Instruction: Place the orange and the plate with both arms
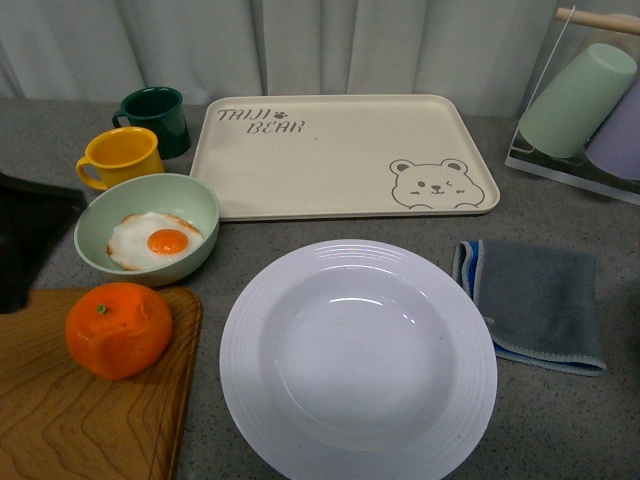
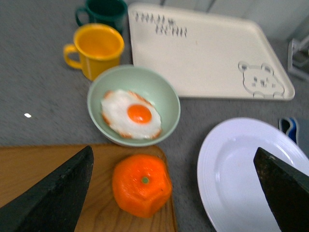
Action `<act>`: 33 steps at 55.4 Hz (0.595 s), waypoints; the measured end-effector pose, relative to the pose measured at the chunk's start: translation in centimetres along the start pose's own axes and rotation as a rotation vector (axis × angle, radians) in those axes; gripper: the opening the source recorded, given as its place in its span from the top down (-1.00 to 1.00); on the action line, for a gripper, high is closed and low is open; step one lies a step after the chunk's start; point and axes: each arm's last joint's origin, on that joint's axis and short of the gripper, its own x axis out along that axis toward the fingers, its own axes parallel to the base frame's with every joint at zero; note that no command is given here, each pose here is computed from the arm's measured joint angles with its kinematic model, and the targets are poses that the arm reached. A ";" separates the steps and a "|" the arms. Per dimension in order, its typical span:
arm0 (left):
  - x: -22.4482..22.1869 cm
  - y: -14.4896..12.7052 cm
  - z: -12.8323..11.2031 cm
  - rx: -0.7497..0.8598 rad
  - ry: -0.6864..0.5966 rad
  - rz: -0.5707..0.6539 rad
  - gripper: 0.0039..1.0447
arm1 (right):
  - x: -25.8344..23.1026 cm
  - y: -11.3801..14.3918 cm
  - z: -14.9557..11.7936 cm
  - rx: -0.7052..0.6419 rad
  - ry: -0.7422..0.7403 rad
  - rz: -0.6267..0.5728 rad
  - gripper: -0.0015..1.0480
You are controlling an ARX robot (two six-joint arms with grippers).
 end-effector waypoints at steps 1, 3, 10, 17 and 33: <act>0.6 0.0 -0.2 -0.004 0.030 -0.001 -0.88 | 0.0 0.0 0.0 0.000 0.000 0.000 -0.82; 1.4 0.1 -0.5 -0.006 0.072 0.007 -0.88 | 0.0 0.0 0.0 0.000 0.000 0.000 -0.82; 3.7 0.7 -1.4 -0.015 0.208 0.035 -0.88 | 0.0 0.0 0.0 0.000 0.000 0.000 -0.82; 4.6 0.9 -1.8 -0.026 0.257 0.023 -0.88 | 0.0 0.0 0.0 0.000 0.000 0.000 -0.82; 7.1 1.0 -2.4 -0.026 0.326 0.026 -0.84 | 0.0 0.0 0.0 0.000 0.000 0.000 -0.82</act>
